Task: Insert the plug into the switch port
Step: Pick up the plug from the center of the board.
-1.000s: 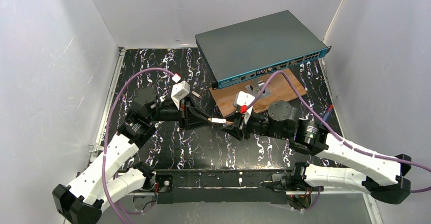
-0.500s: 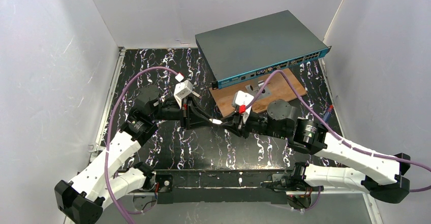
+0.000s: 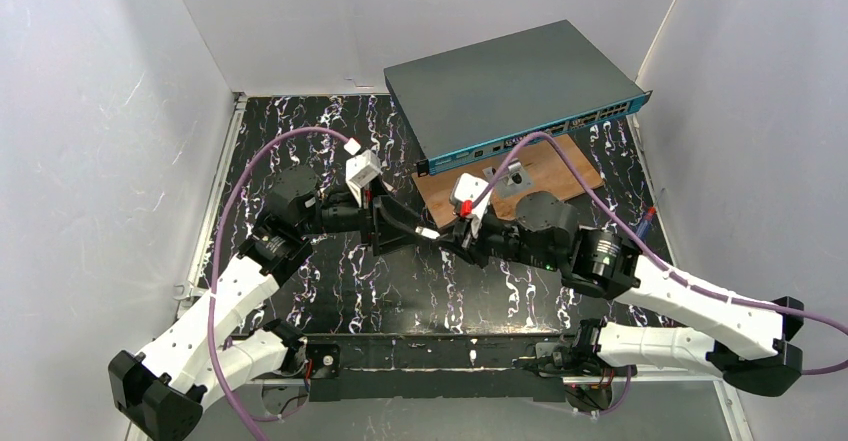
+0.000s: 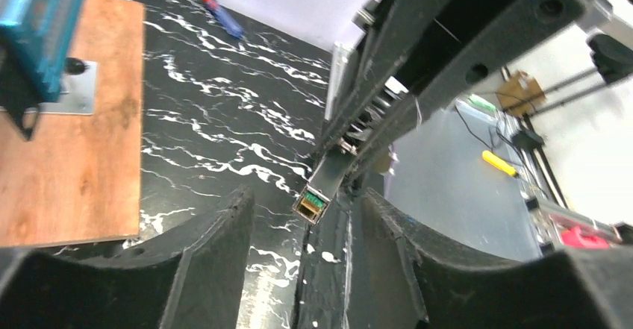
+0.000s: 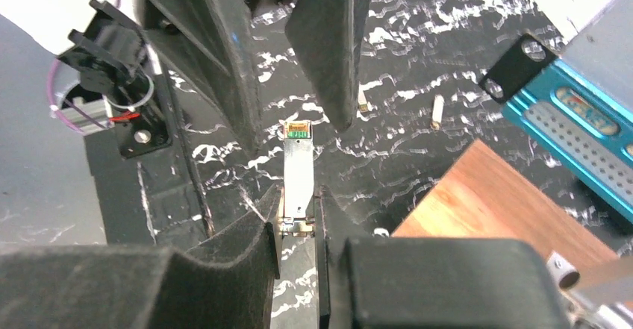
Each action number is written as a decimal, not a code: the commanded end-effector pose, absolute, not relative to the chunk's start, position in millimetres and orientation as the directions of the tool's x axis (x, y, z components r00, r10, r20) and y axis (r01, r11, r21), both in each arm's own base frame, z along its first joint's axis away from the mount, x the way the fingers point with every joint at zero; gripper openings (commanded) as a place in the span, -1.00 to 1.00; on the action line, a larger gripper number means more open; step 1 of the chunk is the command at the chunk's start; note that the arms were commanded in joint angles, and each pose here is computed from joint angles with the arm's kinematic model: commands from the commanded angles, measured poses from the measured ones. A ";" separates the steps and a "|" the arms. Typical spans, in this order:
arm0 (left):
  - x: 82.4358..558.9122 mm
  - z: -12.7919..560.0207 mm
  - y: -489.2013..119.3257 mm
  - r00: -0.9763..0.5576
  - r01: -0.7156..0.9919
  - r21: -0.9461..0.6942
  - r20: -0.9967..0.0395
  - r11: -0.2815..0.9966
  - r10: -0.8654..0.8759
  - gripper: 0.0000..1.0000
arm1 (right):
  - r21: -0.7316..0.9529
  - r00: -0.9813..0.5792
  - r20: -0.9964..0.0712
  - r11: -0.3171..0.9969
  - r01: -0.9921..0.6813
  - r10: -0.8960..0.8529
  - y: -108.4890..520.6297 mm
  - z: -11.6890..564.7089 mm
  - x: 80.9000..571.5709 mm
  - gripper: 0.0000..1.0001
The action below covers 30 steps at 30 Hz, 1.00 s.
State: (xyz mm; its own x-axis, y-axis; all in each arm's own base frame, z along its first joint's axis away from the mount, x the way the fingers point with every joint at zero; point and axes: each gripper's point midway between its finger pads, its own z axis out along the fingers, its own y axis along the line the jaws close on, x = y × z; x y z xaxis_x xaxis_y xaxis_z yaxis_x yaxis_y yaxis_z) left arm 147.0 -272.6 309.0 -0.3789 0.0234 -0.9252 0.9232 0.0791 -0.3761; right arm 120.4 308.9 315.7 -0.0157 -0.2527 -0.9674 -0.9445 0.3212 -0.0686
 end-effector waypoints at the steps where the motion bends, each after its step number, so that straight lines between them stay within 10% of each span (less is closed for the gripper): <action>1: 181.3 318.6 -264.1 -0.327 0.902 -0.320 -0.945 0.289 -0.026 0.12 | -0.056 -0.078 -0.953 0.422 -0.905 -0.293 299.7 319.0 137.4 -0.97; 9: 217.8 290.8 -230.1 -0.383 0.769 -0.252 -0.918 0.588 0.108 0.47 | 0.022 -0.266 -0.901 0.576 -0.817 -0.343 289.6 287.8 168.1 -0.97; 30: 248.1 315.7 -246.1 -0.396 0.788 -0.202 -0.889 0.582 0.229 0.73 | 0.011 -0.448 -0.883 0.950 -0.311 -0.137 119.7 284.1 267.5 -0.97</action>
